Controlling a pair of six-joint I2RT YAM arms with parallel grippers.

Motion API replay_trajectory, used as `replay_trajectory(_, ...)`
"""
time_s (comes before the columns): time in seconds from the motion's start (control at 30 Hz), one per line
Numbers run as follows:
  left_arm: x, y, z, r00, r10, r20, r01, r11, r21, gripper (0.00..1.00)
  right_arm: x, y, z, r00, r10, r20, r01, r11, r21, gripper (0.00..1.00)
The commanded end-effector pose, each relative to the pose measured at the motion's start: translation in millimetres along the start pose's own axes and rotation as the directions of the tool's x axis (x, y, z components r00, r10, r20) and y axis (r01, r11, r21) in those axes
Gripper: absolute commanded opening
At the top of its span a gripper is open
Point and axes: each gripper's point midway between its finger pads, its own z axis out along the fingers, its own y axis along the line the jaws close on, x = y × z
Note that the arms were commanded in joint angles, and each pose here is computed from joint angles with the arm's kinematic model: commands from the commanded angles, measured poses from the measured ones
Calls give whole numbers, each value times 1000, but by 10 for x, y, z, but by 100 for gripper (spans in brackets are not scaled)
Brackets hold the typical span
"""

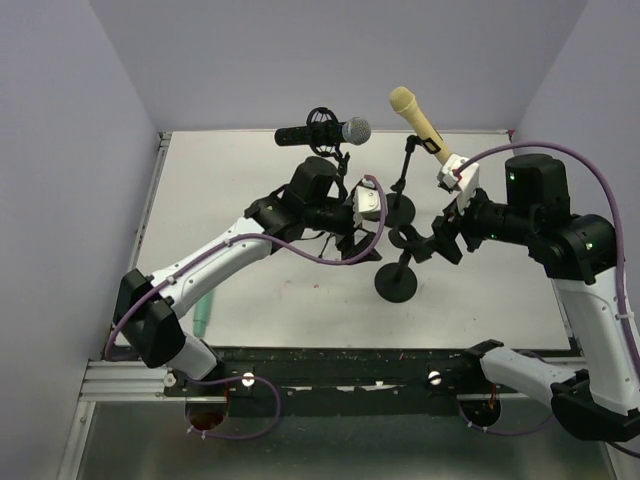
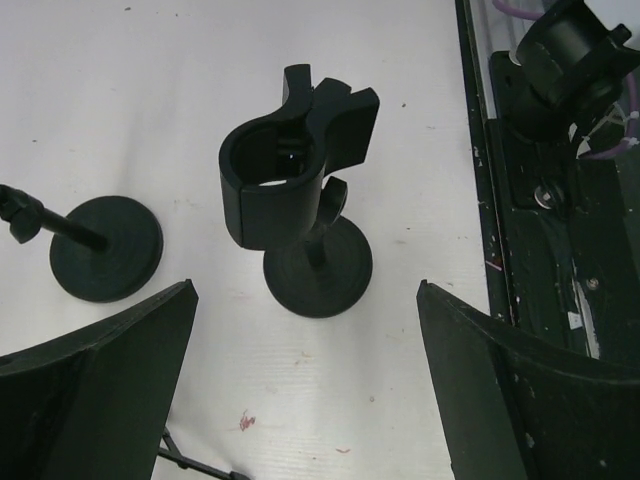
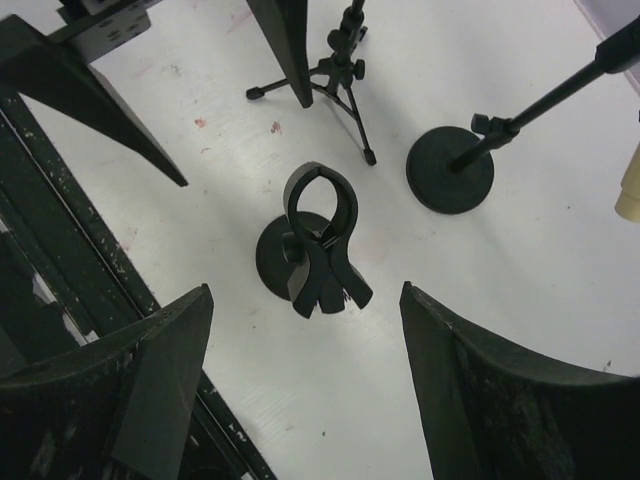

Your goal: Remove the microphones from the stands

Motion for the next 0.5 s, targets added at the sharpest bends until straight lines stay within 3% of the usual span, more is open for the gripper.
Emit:
replay_trajectory(0.0, -82, 86, 192, 998, 56, 22, -57, 998, 24, 99, 248, 22, -148, 996, 49, -78, -44, 998, 55, 83)
replay_trajectory(0.27, -115, 91, 526, 996, 78, 33, -81, 992, 92, 98, 275, -42, -172, 993, 112, -47, -107, 990, 93, 83)
replay_trajectory(0.47, -31, 51, 710, 992, 128, 6, -127, 980, 154, 84, 273, -79, -158, 990, 139, -36, -135, 985, 104, 83)
